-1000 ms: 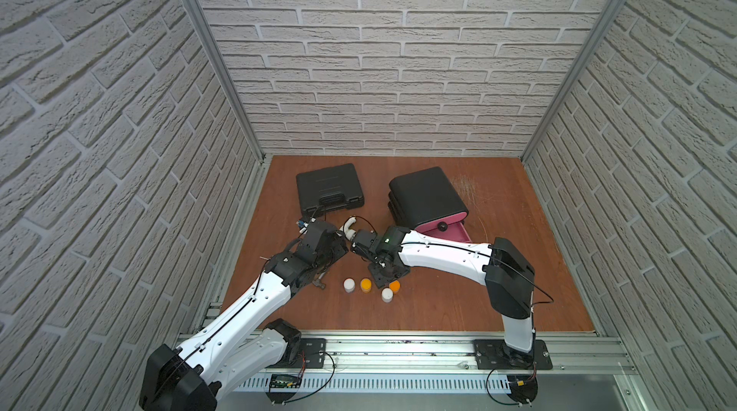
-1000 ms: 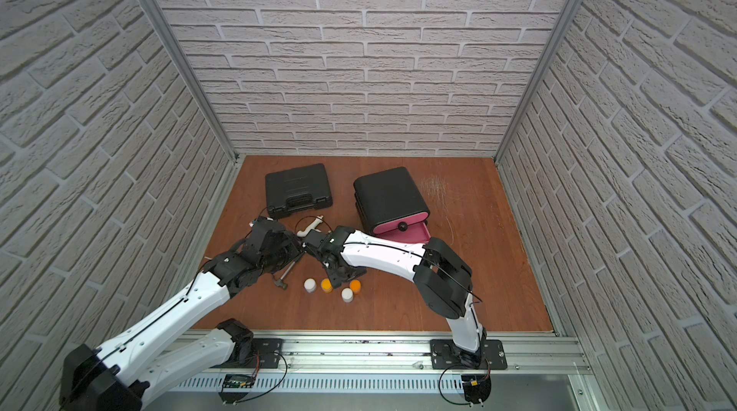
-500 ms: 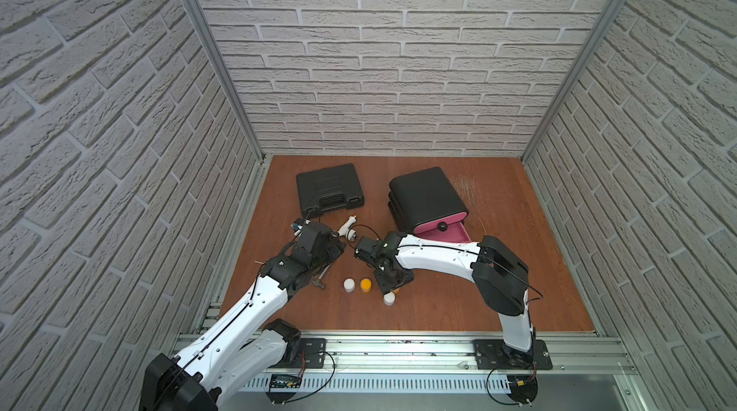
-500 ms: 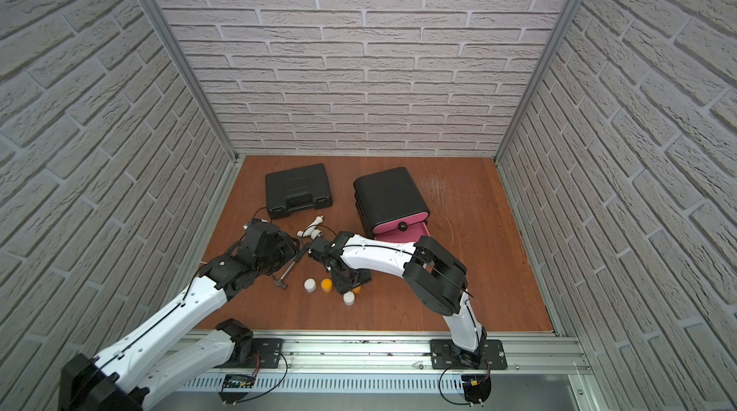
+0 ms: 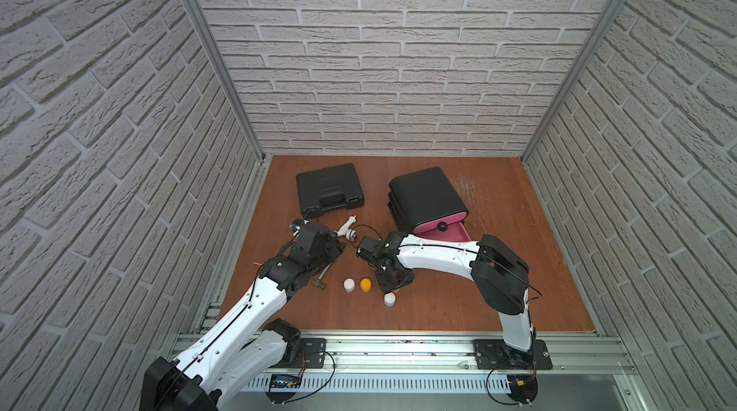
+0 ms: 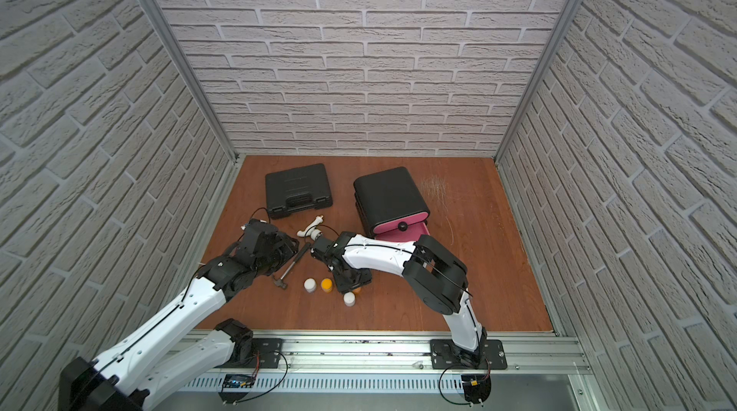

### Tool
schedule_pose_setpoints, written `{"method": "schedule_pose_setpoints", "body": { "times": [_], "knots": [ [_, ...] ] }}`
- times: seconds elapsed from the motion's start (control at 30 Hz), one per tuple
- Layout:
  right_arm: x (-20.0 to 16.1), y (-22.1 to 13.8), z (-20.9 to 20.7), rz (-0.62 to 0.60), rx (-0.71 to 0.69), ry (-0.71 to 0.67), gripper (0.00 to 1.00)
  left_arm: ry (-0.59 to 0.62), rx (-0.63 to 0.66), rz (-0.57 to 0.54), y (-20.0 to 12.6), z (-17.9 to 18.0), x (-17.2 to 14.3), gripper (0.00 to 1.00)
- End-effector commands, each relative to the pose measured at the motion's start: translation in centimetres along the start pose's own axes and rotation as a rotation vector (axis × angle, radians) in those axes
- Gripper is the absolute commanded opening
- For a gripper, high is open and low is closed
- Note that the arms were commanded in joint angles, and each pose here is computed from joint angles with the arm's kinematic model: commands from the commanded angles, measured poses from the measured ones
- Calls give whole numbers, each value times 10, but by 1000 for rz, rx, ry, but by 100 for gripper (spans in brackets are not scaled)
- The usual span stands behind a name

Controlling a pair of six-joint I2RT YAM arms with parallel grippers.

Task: Put the paint cans in the drawer according to color
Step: Pick up the paint can at the center of the board.

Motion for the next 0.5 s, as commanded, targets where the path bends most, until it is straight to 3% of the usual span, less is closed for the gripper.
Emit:
{"method": "schedule_pose_setpoints", "body": {
  "times": [0.0,0.13,0.47],
  "knots": [
    [1,-7,-2,-16,11,17,45,-3,-16,-16,0,0,1,53],
    [1,-10,-3,-22,7,13,43,-4,-18,-18,0,0,2,53],
    [0,-34,-8,-55,42,0,26,24,-17,-14,0,-4,5,52]
  ]
}}
Point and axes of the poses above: each gripper's point midway between its finger pads, its own y axis out along the fingers, its own z axis along the line the jaws close on, x = y × z, the point moved 9 cm from there along -y, back along the fingers, and after that the axes turned 10 degrees about y, right-handed, at the moved point
